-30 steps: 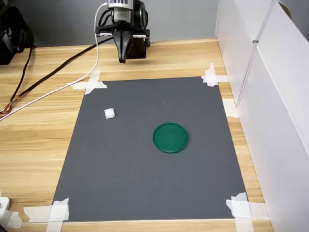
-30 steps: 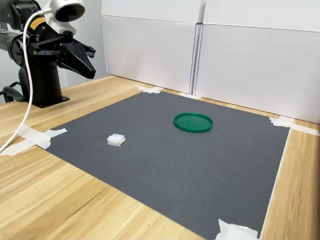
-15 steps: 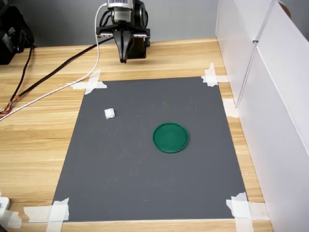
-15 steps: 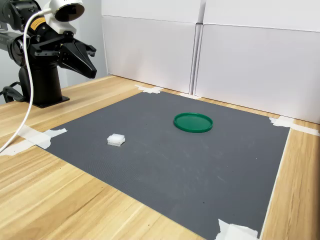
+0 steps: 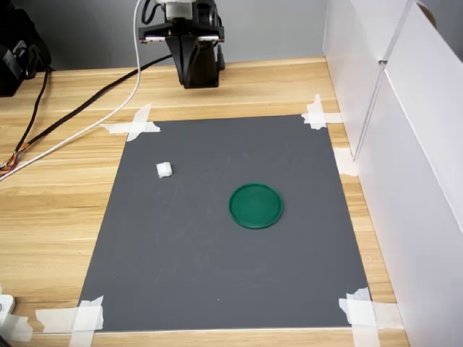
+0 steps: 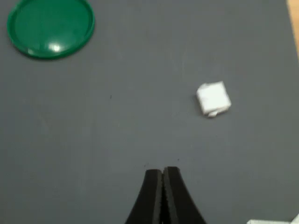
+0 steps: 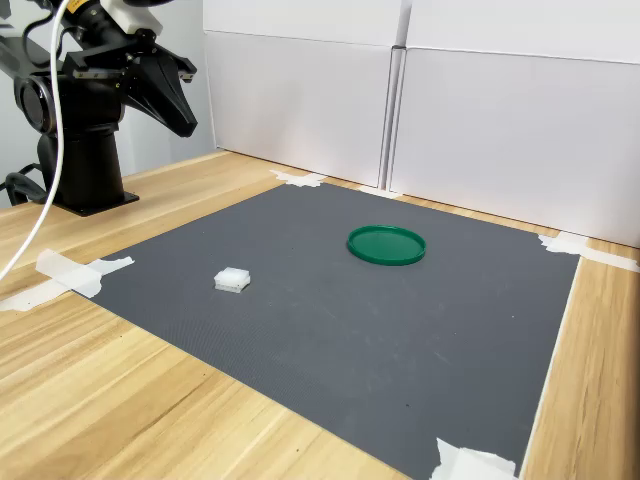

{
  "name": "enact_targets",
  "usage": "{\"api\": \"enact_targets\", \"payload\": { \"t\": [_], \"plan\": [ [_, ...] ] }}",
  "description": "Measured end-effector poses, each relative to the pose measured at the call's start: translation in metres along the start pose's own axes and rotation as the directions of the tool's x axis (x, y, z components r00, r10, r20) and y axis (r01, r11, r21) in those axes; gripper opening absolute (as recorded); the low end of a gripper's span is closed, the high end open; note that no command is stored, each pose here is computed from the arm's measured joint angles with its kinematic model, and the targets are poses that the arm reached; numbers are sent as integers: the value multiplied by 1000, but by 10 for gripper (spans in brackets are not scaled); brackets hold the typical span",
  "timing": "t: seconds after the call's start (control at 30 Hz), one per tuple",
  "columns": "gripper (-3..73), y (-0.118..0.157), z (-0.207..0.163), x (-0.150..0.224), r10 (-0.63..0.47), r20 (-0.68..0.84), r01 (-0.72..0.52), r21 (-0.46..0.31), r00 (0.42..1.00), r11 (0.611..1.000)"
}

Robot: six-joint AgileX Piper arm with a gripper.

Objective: Grasp a white terminal and put it in the green lid.

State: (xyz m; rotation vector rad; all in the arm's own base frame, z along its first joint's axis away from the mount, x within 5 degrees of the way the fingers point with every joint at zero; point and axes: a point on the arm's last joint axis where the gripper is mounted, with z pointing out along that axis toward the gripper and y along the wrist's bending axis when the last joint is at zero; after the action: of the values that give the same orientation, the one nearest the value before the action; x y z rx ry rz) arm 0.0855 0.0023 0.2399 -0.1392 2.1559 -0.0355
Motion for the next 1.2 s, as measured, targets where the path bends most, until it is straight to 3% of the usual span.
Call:
{"api": "enact_targets", "payload": {
  "t": [0.3, 0.53, 0.77, 0.9, 1.1, 1.2],
  "plan": [
    [-21, -12, 23, -70, -36, -154, 36, -4, 987, 999],
    [-21, -24, 54, -106, -129, -270, 136, 5, 954, 991],
    [-21, -27, 78, -114, -309, -369, 300, -83, 877, 950],
    [-21, -34, 90, -108, -356, -411, 333, -129, 840, 934],
    [-21, -60, 104, -101, -344, -415, 322, -124, 843, 939],
    [-21, -73, 112, -102, -407, -379, 392, -119, 831, 912]
  ]
}}
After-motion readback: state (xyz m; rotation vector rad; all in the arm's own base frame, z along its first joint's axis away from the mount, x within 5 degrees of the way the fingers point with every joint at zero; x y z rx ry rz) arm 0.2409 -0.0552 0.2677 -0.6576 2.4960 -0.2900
